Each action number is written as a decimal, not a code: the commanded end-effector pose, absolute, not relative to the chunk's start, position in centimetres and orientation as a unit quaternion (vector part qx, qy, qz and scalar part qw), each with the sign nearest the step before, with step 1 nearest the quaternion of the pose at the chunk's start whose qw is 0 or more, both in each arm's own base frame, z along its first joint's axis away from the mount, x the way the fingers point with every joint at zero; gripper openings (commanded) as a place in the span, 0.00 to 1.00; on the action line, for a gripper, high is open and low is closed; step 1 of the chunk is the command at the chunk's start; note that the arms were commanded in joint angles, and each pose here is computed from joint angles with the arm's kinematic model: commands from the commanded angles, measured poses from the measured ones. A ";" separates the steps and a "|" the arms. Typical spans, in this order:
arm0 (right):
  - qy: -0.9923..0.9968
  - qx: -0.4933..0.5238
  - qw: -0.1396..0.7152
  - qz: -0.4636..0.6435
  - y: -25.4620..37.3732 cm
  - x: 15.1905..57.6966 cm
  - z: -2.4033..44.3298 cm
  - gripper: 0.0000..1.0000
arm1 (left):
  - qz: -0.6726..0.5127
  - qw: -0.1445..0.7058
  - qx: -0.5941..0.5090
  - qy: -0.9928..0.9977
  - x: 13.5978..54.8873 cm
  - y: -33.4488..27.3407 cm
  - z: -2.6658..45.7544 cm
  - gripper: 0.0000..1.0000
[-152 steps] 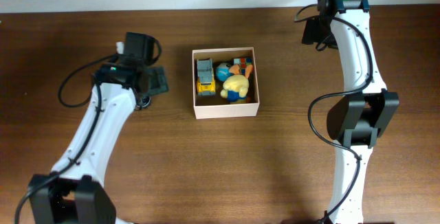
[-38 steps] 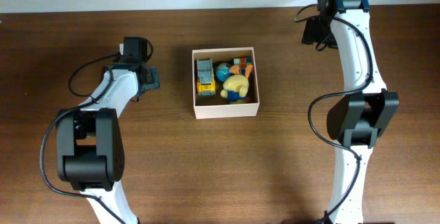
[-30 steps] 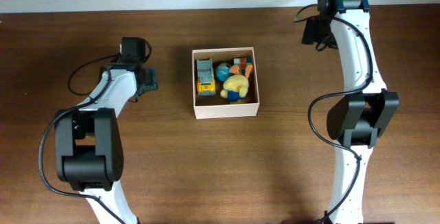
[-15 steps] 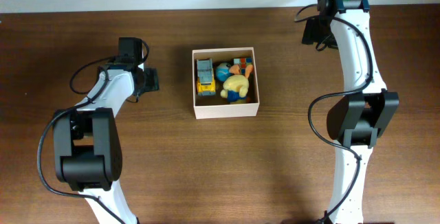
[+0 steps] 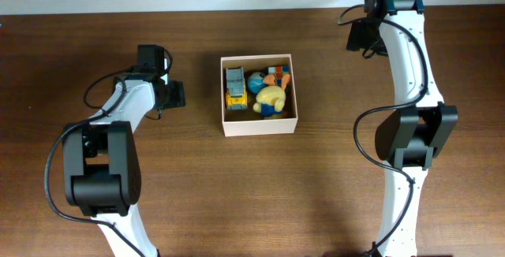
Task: Pack container
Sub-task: 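Lift the black puck with the left gripper, then carry the puck right over the pink box, then lower the puck into the box and open the left gripper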
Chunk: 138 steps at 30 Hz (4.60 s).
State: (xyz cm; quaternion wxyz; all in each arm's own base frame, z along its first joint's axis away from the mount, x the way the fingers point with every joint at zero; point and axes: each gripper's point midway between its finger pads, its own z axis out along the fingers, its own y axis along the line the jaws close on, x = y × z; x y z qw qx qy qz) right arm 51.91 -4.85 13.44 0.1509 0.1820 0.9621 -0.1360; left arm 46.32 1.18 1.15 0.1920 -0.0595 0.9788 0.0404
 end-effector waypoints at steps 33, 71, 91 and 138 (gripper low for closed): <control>0.959 0.193 0.149 -0.144 -5.5 51.8 13.2 0.99 | 0.037 0.220 -0.055 0.973 48.3 1.3 4.7 0.23; 0.959 0.193 0.149 -0.144 -5.5 51.8 13.2 0.99 | -0.040 0.234 0.353 0.905 39.3 -18.5 19.3 0.09; 0.959 0.193 0.149 -0.144 -5.5 51.8 13.2 0.99 | -0.037 0.151 0.385 0.910 40.7 -19.4 10.7 0.04; 0.959 0.193 0.149 -0.144 -5.5 51.8 13.2 0.99 | -0.069 0.100 0.391 0.912 39.7 -20.1 7.1 0.82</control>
